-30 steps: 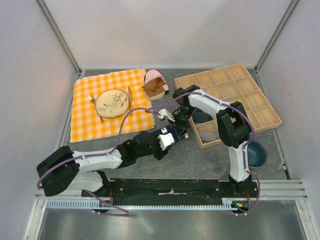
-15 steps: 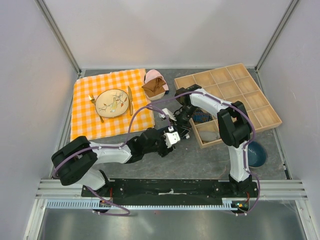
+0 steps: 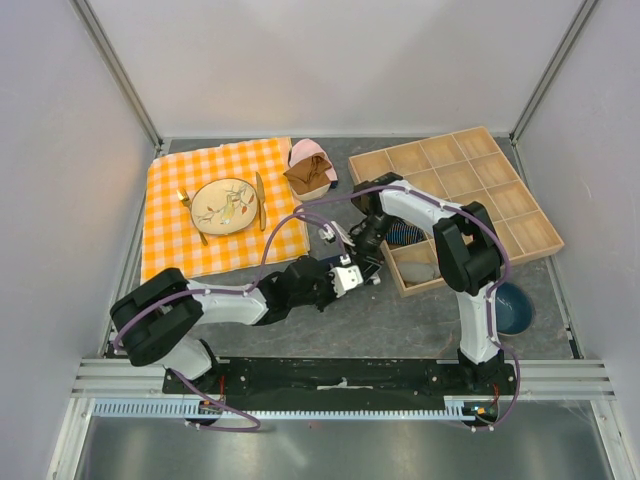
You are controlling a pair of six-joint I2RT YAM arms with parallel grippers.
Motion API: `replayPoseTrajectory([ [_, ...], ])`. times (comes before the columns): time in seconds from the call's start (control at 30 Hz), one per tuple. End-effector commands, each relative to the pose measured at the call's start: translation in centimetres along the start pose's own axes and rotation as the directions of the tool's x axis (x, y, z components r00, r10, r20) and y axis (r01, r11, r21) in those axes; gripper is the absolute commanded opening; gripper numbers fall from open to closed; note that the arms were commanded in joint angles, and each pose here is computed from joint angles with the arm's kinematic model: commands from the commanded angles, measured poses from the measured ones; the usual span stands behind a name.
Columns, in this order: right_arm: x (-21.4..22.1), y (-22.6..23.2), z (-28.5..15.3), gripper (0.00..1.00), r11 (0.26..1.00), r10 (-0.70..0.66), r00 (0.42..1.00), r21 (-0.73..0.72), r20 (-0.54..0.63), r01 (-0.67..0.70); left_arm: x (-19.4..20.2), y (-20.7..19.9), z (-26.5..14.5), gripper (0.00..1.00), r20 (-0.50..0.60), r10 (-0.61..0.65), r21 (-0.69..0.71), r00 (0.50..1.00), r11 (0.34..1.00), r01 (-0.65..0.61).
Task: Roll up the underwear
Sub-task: Fold the underwear at the center of the board.
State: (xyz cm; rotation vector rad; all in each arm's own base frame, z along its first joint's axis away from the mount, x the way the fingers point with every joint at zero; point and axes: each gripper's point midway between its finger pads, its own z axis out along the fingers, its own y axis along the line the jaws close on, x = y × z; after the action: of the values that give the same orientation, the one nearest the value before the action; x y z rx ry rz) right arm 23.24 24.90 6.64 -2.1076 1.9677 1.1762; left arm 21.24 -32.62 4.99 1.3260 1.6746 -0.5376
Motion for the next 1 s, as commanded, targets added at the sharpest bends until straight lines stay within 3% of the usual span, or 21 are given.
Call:
replayPoseTrajectory([
  [0.0, 0.1, 2.1, 0.7, 0.22, 0.997, 0.001, 0.999, -0.073, 0.04, 0.002, -2.1, -1.0, 0.0, 0.04, 0.041, -0.058, 0.074, 0.997, 0.996, 0.055],
  [0.33, 1.8, 6.2, 2.1, 0.21, 0.987, 0.038, 0.997, -0.158, 0.06, -0.028, -3.6, -6.4, -2.6, 0.02, -0.013, -0.396, 0.306, 0.918, 0.872, 0.381],
  [0.57, 1.1, 5.2, 1.8, 0.22, 0.989, 0.051, 0.997, -0.142, 0.06, -0.042, -3.2, -6.2, -2.6, 0.02, -0.03, -0.426, 0.299, 0.904, 0.86, 0.414],
  [0.97, -1.1, 3.0, -0.9, 0.54, 1.0, -0.013, 0.999, 0.01, 0.047, 0.013, -0.8, -4.4, -2.1, 0.02, -0.075, -0.526, 0.292, 0.847, 0.801, 0.523],
])
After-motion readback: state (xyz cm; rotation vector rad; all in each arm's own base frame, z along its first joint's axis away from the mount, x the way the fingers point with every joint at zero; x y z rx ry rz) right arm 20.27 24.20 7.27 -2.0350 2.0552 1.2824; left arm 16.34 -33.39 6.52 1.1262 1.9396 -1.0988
